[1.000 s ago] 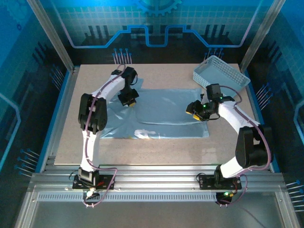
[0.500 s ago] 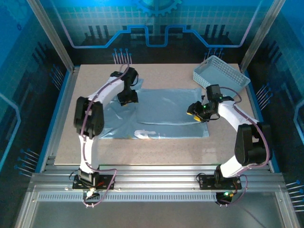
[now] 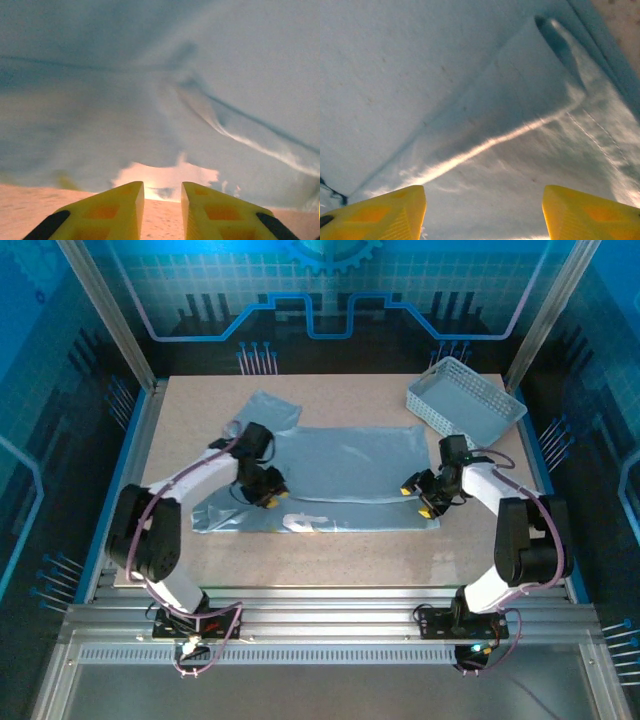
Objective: Fold and stack the t-shirts
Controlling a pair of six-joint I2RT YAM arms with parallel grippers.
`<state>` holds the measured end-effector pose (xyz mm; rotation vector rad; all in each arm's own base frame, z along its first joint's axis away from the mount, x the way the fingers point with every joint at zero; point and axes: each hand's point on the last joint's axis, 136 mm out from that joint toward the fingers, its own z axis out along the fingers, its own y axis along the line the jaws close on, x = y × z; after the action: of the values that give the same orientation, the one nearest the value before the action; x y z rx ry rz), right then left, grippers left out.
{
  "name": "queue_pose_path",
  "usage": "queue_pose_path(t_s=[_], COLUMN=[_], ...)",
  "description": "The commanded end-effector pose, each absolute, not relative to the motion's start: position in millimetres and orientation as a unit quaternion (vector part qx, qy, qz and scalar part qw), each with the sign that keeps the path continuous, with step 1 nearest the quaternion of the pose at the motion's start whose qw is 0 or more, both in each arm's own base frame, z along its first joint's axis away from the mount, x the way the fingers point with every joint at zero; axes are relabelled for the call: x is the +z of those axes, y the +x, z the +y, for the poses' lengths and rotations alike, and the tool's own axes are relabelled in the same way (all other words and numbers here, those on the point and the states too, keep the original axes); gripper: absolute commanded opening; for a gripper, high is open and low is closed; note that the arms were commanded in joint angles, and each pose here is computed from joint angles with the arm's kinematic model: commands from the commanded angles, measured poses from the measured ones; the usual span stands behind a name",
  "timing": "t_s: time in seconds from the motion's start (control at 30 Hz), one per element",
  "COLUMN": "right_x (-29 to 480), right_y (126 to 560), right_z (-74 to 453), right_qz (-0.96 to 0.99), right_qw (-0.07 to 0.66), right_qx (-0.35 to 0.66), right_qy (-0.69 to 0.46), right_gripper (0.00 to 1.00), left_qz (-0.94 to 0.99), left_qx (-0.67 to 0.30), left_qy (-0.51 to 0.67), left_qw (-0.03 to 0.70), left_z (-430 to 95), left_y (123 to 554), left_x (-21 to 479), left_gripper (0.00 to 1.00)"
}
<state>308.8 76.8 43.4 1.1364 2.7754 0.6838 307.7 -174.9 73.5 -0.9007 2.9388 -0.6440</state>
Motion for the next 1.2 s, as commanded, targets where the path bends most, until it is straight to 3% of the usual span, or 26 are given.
queue_pose_path(t_s=[0.0, 0.3, 0.6, 0.87, 1.17], right_x=[43, 35, 34, 29, 60], right_y=[329, 358, 381, 385, 382], right_z=[79, 70, 65, 58, 53], right_qz=[0.887, 0.881, 0.861, 0.861, 0.892], right_qw=[0.037, 0.032, 0.024, 0.022, 0.077], right_qx=[0.235, 0.214, 0.212, 0.202, 0.191], right_qy=[0.395, 0.420, 0.461, 0.466, 0.402], right_gripper=[0.63, 0.59, 0.52, 0.47, 0.43], left_qz=[0.929, 0.939, 0.948, 0.959, 0.969], left_qx=[-0.274, -0.300, -0.305, -0.266, -0.228], left_qy=[-0.247, -0.164, -0.067, -0.054, -0.091], left_qw=[-0.007, -0.033, -0.067, -0.082, -0.039], left_z=[-235, -302, -340, -330, -294], left_y=[323, 335, 319, 314, 366], left_x=[81, 77, 71, 48, 27], left_gripper=[0.26, 0.24, 0.21, 0.15, 0.10])
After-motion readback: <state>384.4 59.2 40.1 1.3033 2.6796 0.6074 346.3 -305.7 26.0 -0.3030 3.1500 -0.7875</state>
